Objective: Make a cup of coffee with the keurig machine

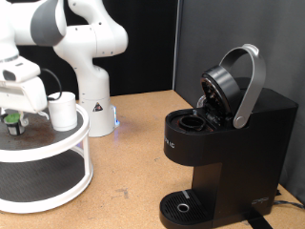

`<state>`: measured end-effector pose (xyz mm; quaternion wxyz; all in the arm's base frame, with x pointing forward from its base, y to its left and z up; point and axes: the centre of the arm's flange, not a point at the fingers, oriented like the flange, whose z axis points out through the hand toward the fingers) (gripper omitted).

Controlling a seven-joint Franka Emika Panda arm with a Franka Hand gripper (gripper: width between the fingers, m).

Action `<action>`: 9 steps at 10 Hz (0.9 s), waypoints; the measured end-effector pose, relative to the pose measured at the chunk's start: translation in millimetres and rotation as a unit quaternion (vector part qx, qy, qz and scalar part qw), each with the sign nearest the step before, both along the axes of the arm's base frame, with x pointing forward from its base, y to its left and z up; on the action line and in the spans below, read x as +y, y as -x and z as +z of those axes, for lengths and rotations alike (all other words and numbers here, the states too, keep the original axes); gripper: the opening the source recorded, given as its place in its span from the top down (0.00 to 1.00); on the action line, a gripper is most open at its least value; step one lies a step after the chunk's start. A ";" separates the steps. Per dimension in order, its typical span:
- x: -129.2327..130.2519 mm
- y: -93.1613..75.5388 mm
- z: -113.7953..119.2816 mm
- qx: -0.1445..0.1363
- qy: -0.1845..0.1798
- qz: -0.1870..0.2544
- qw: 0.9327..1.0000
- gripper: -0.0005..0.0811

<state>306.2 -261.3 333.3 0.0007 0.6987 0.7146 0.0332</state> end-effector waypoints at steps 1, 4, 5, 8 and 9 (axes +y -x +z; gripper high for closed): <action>-1.9 -1.8 11.9 -0.005 -0.014 -0.009 1.000 0.41; -6.4 -8.0 53.3 -0.023 -0.038 -0.028 0.999 0.41; -4.8 -9.3 62.6 -0.027 -0.038 -0.034 0.998 0.41; 5.4 -9.2 57.9 -0.007 -0.084 -0.071 0.994 0.41; 15.7 -14.2 62.4 0.001 -0.129 -0.098 0.987 0.41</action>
